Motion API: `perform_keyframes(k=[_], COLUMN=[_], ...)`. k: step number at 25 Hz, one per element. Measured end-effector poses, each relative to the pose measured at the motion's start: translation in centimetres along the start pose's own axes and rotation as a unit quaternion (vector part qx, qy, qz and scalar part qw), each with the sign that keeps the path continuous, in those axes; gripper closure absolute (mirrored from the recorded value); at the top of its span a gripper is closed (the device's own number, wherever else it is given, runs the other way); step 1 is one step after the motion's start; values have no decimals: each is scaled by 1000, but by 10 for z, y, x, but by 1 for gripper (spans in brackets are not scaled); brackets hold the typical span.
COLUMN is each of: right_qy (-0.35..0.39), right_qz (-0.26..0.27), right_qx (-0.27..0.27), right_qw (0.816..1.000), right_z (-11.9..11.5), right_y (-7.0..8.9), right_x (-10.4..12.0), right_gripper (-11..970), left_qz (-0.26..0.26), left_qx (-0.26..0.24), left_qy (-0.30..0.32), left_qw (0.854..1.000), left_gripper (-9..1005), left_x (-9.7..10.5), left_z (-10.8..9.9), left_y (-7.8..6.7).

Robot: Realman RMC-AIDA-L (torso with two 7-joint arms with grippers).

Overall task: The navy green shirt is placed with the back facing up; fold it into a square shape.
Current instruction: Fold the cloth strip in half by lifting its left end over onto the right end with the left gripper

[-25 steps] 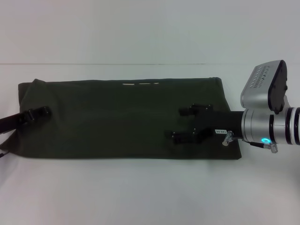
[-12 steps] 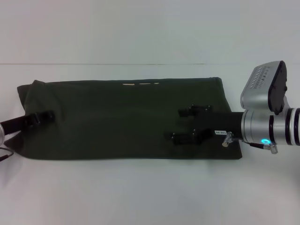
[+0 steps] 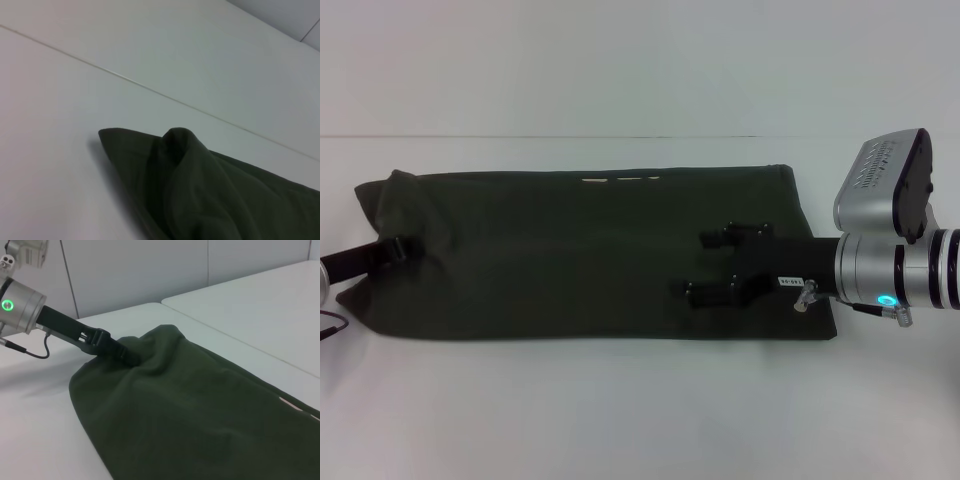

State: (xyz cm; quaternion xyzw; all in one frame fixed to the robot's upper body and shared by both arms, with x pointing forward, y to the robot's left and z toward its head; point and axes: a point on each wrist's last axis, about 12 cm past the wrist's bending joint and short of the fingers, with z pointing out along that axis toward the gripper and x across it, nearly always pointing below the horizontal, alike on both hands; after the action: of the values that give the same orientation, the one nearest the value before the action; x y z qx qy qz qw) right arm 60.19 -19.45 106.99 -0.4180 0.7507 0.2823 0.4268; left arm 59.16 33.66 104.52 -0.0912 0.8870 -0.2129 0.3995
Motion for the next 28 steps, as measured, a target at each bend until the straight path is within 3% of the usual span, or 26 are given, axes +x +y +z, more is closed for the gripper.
perform_keyframes(k=[6, 13, 23, 28], right_qy=[-1, -1, -3, -5], right_qz=[-1, -1, 5, 6], right_qx=[0, 1, 5, 8], right_qw=[1000, 1000, 1000, 1000], right_z=[0, 0, -2, -3], right_y=[0, 0, -1, -2], right_x=[-1, -1, 2, 2], right_gripper=[33, 33, 33, 33], left_qz=[3, 7, -3, -25], left_qx=[0, 0, -25, 5], left_qy=[-1, 3, 3, 9], left_qw=[1000, 1000, 1000, 1000], left_gripper=[843, 862, 861, 862], left_x=[-1, -6, -31, -41], left_z=[0, -4, -36, -42], left_y=[0, 5, 44, 38])
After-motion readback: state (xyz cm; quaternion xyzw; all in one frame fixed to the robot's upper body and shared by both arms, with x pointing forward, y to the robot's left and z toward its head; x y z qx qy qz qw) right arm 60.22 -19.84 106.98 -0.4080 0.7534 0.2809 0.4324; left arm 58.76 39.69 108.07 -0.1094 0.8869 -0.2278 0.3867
